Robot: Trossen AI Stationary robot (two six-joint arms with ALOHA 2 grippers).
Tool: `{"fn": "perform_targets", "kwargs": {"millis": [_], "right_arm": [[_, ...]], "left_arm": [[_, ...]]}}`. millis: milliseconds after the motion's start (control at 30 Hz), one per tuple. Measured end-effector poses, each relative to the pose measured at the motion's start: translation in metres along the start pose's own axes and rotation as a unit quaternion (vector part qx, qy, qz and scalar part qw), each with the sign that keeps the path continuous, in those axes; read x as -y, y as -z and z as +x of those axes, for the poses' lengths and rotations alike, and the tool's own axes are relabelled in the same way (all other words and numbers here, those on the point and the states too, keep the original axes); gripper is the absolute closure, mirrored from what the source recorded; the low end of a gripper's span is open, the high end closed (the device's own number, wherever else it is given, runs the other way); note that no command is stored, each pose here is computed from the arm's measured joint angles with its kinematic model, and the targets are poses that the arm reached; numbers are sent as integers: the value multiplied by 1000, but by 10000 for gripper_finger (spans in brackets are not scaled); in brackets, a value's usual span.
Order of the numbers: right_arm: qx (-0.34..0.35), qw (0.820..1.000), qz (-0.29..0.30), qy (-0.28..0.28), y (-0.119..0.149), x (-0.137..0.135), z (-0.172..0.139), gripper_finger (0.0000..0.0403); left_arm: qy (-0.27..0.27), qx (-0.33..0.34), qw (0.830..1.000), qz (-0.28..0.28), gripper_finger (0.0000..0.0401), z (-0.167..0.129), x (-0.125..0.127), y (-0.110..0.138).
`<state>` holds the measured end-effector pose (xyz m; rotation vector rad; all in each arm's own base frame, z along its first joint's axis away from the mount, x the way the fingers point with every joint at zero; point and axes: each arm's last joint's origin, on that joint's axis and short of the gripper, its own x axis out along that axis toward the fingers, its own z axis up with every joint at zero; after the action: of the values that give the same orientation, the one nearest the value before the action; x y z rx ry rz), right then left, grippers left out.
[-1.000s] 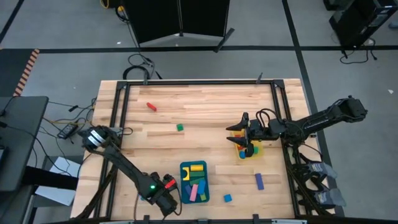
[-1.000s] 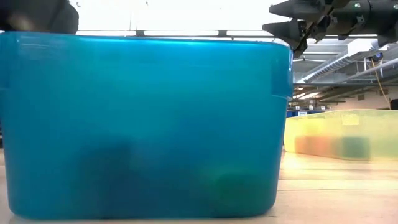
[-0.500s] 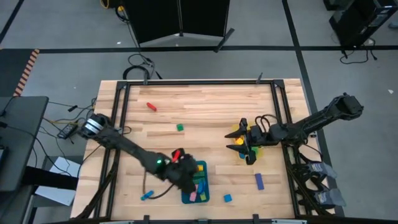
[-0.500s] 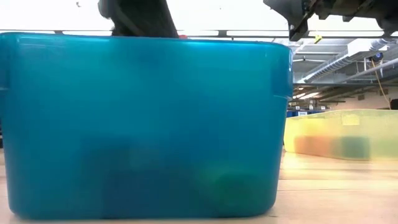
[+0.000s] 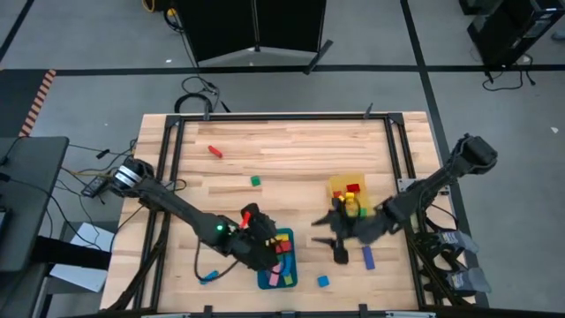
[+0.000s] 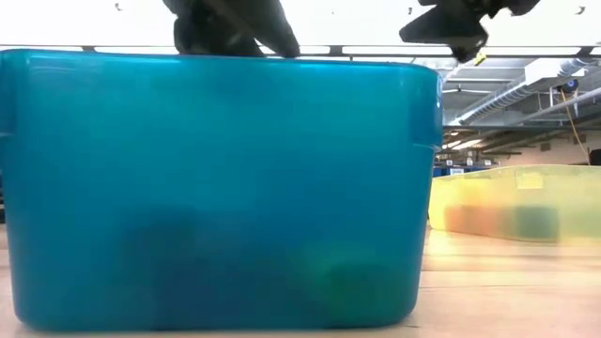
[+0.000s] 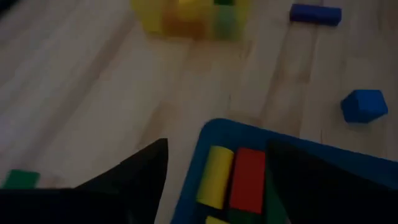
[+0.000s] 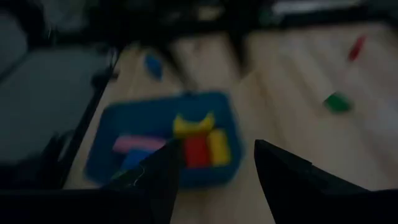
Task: Sort blocks by size
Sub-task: Put the small blue block into the yellow bin
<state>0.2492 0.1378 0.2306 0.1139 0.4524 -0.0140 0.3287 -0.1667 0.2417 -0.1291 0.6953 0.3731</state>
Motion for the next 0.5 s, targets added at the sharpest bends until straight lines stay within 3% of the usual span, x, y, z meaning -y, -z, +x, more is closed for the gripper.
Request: {"fn": "perform_targets", "kwargs": {"millis": [300,500], "right_arm": [[-119,987,-93,-47,20,-78,14,187],[-182,973,-118,-77,50,-103,27,171]], "left_arm": [[-2,60,998,-4,146,-31,-9,-19],[20,98,995,-21,156,-48,0,-20]]}}
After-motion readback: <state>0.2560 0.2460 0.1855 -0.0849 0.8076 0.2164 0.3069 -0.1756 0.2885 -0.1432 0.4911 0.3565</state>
